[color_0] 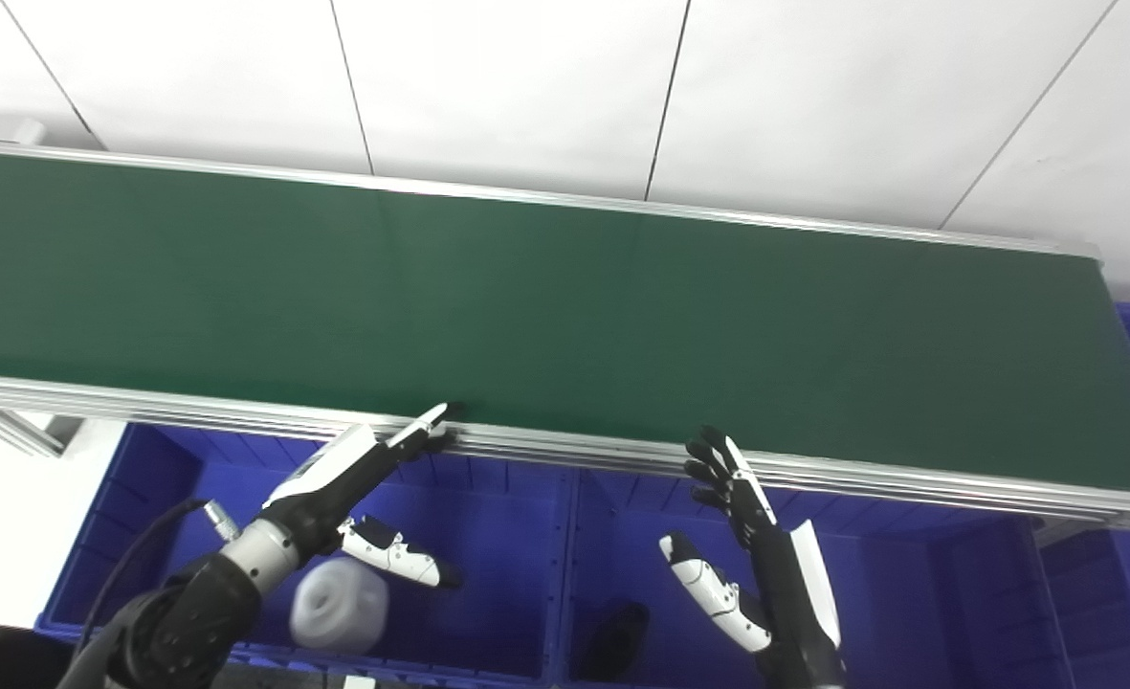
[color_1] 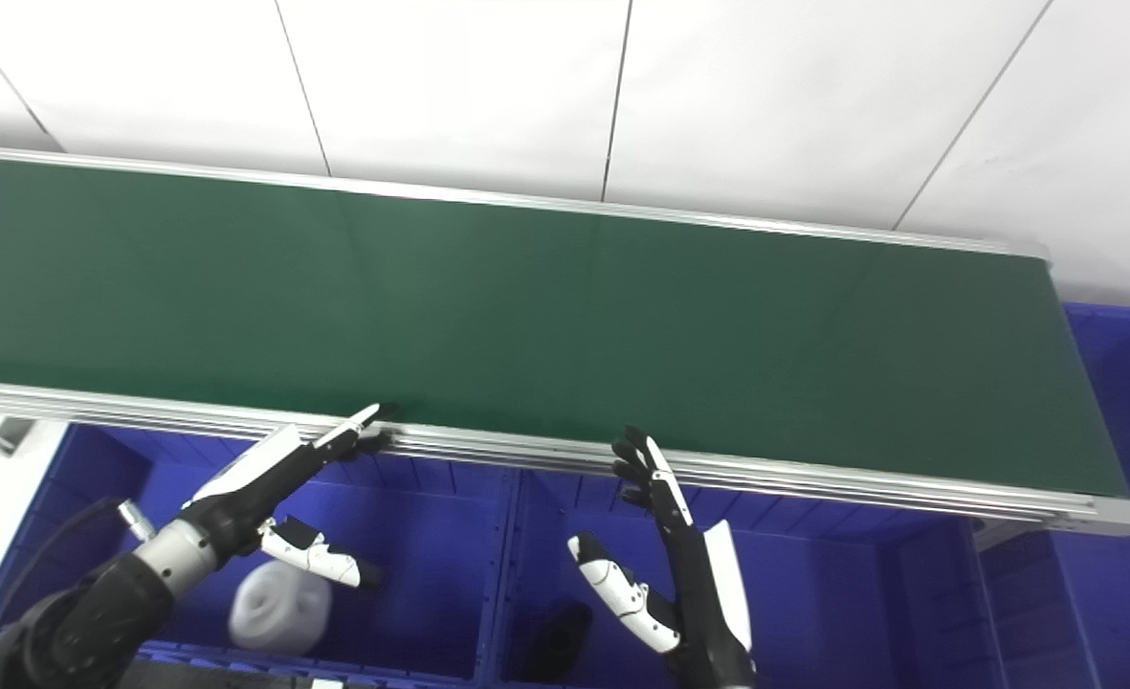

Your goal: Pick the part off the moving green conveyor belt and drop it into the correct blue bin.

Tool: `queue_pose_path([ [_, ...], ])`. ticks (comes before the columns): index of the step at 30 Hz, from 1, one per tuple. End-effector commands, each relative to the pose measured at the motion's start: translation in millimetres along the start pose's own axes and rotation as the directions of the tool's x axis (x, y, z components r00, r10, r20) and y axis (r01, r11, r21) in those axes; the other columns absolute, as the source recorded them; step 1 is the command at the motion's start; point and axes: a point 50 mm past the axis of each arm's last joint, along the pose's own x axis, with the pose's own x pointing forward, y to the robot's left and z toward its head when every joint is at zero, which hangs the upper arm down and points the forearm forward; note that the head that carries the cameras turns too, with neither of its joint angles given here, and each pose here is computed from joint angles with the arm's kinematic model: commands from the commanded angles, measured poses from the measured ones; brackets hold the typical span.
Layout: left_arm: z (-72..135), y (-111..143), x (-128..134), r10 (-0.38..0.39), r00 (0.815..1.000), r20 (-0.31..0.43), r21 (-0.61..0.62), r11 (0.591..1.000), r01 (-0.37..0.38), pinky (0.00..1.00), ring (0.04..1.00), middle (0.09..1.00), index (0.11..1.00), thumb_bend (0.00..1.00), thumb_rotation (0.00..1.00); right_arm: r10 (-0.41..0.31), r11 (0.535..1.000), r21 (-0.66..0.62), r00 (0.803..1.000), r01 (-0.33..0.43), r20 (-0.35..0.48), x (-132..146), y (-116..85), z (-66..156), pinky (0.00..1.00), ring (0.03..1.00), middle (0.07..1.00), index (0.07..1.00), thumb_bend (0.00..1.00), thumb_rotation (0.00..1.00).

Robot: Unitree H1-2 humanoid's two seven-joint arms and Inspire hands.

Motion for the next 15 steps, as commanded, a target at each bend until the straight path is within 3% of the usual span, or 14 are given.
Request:
queue_pose_path([
  [1,16.5,-1.7,-2.6,0.080,0.989,0.121,-0.134,0.989,-0.064,0.93,1.000,1.000,0.995,0.77,0.48,-0.008,1.000,0.000,1.000,0.008,0.030,1.0,-3.3,11.1,0.80,0.868,0.899,0.948,0.66,0.72],
  [4,30.6,-23.3,-6.6,0.102,0.978,0.179,-0.237,0.970,-0.058,0.93,0.989,1.000,0.992,0.77,0.53,-0.003,1.000,-0.003,1.000,0.003,0.014,-1.9,-4.3,10.5,0.80,0.868,0.901,0.947,0.65,0.71],
  [8,41.9,-42.0,-7.0,0.106,0.970,0.217,-0.278,0.960,-0.043,0.91,0.962,0.990,0.986,0.77,0.55,0.009,1.000,-0.015,1.000,-0.009,0.001,-3.8,-5.7,9.8,0.80,0.873,0.908,0.952,0.64,0.70],
  [15,34.0,-43.2,-5.3,0.128,0.968,0.217,-0.283,0.957,-0.063,0.94,0.978,1.000,0.993,0.74,0.54,0.023,1.000,-0.015,0.999,-0.023,-0.023,-4.7,-5.4,8.5,0.82,0.881,0.911,0.954,0.64,0.69],
])
